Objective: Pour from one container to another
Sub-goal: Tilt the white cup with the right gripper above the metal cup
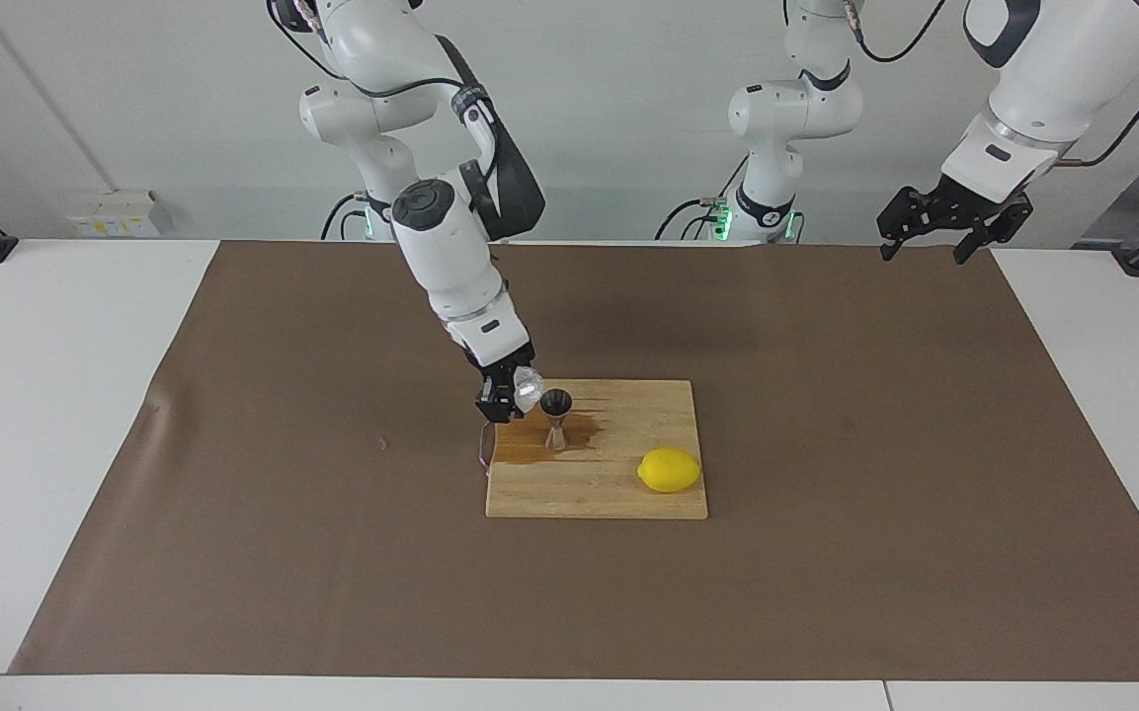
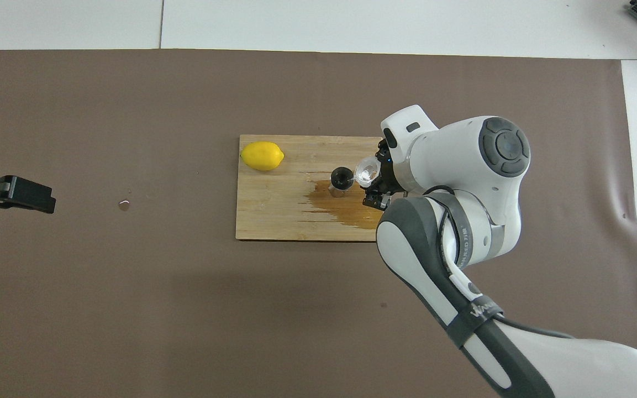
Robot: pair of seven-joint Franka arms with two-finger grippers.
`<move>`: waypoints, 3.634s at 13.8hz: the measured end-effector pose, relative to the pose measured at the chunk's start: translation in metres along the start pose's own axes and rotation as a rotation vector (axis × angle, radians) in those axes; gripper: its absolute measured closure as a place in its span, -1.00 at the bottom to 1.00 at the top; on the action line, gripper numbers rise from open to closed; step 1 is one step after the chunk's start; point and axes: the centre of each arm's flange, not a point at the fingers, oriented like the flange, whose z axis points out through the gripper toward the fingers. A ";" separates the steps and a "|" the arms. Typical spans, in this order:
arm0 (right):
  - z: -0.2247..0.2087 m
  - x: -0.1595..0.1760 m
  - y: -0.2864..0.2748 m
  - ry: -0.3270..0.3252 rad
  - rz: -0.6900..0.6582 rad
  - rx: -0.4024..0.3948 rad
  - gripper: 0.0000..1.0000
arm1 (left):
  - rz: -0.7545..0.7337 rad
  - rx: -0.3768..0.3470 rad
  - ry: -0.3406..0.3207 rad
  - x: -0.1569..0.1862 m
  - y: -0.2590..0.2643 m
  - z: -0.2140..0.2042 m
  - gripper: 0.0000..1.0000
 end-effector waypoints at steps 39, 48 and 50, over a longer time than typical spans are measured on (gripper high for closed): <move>-0.008 0.030 -0.018 -0.176 -0.078 -0.186 0.09 | 0.000 0.000 0.000 0.000 0.000 0.000 -1.00; -0.023 0.025 -0.007 -0.022 0.095 -0.125 0.09 | 0.000 0.000 0.000 0.000 0.000 0.000 -1.00; -0.025 0.013 0.004 0.041 0.124 -0.101 0.09 | 0.000 0.000 0.000 0.000 0.000 0.000 -1.00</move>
